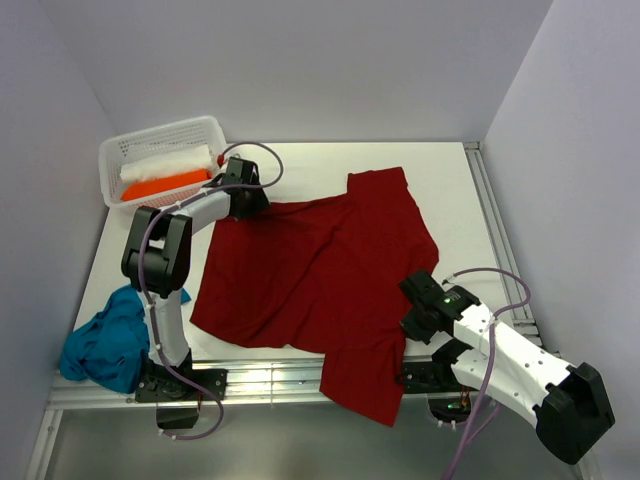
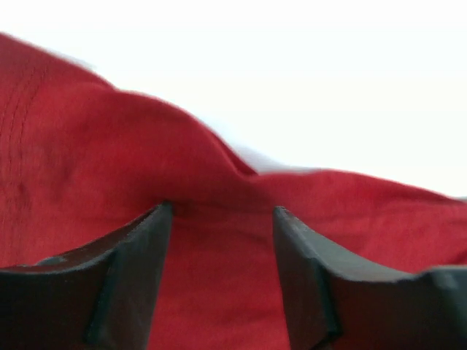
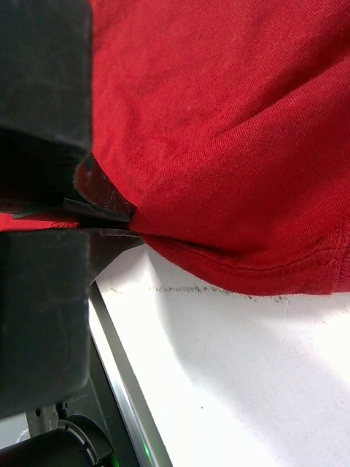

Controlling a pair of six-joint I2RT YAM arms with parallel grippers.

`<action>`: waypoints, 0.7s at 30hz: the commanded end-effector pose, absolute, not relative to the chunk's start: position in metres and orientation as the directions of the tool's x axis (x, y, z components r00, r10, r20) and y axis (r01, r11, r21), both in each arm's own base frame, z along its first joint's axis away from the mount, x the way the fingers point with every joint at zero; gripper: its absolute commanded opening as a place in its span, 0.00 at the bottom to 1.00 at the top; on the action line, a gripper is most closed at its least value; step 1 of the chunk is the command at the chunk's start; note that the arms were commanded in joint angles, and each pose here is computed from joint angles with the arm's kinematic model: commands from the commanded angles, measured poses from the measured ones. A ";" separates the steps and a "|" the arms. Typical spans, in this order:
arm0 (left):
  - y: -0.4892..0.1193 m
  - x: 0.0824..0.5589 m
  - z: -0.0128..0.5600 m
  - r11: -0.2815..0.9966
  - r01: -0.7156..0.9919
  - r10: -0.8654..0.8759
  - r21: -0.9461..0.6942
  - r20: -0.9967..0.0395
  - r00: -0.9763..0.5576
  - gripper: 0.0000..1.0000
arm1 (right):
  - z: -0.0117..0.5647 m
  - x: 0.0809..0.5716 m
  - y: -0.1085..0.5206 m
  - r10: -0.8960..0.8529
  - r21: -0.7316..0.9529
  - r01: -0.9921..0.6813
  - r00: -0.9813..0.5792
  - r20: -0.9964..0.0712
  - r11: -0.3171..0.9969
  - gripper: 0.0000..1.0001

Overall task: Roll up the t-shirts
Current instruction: Flatten the tshirt

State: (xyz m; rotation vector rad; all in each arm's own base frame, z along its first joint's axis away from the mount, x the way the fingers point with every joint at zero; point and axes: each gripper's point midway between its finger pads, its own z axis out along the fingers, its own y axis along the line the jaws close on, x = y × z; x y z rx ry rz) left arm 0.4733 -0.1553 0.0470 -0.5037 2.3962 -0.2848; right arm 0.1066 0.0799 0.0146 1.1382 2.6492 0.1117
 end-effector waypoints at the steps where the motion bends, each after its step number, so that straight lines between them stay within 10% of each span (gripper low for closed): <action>1: -0.155 0.502 0.055 0.894 -0.298 -0.448 -0.335 -0.614 -0.650 0.59 | 0.014 0.109 0.076 0.734 0.168 0.716 -0.641 -0.224 0.678 0.00; 8: -0.150 0.521 0.053 0.898 -0.320 -0.440 -0.302 -0.646 -0.624 0.21 | 0.022 0.112 0.076 0.743 0.214 0.713 -0.624 -0.242 0.668 0.00; 17: -0.139 0.563 0.085 0.925 -0.310 -0.362 -0.219 -0.753 -0.550 0.15 | 0.018 0.110 0.077 0.731 0.197 0.705 -0.641 -0.233 0.681 0.00; 21: -0.141 0.584 0.084 0.941 -0.282 -0.315 -0.186 -0.785 -0.533 0.42 | 0.017 0.112 0.079 0.731 0.204 0.703 -0.642 -0.230 0.681 0.00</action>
